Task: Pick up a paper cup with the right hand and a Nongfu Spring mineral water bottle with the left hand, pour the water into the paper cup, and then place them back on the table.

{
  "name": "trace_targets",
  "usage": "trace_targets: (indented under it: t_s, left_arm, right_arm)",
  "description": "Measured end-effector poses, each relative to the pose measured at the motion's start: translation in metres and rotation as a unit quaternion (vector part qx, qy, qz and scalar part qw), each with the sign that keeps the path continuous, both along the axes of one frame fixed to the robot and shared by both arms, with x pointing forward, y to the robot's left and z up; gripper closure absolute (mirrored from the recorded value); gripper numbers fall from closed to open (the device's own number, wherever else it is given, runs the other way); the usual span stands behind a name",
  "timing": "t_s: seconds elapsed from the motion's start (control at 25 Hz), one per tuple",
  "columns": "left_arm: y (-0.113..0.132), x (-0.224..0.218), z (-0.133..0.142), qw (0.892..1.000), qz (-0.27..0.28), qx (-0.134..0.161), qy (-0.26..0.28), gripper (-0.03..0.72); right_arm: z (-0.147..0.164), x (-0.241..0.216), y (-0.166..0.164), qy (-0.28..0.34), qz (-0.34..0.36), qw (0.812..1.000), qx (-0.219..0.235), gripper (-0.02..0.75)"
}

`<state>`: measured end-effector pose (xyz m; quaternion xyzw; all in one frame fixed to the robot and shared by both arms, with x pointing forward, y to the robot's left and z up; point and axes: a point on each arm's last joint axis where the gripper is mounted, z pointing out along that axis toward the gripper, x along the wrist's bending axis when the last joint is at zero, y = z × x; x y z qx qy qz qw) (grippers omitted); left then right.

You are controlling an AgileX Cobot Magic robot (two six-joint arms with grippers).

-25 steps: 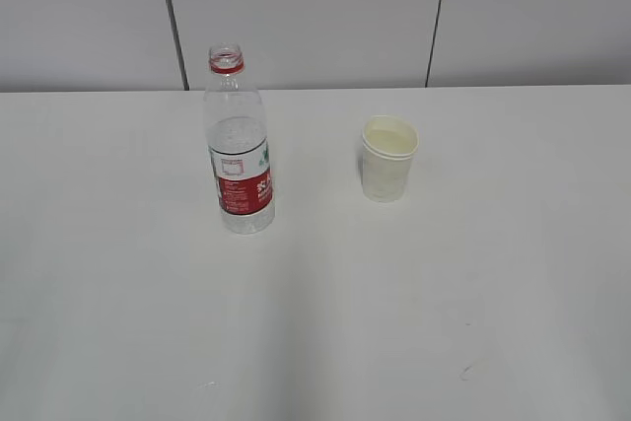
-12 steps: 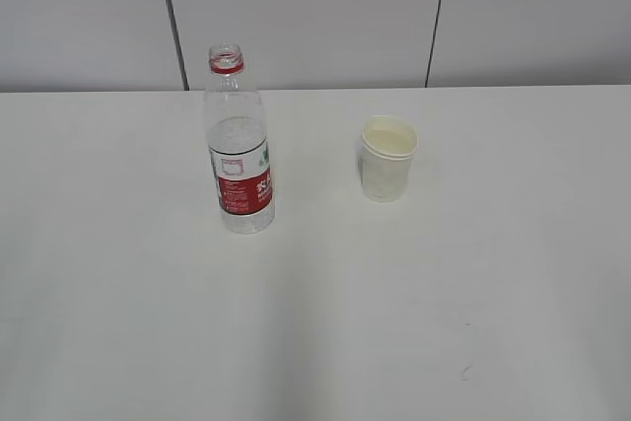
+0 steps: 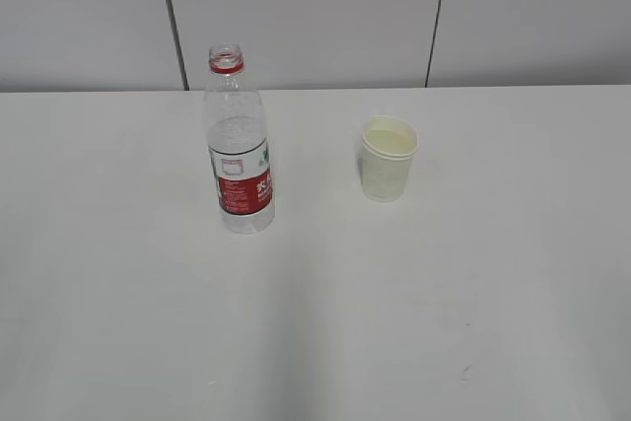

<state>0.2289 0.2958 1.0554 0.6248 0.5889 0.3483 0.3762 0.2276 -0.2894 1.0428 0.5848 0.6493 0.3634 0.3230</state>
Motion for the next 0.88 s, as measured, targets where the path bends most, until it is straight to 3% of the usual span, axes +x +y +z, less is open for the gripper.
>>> trace_targets:
  t_s: [0.88]
  left_arm:
    - [0.0,0.0,0.0,1.0,0.0,0.0,0.0,0.186]
  right_arm:
    - [0.0,0.0,0.0,0.0,0.0,1.0,0.0,0.202]
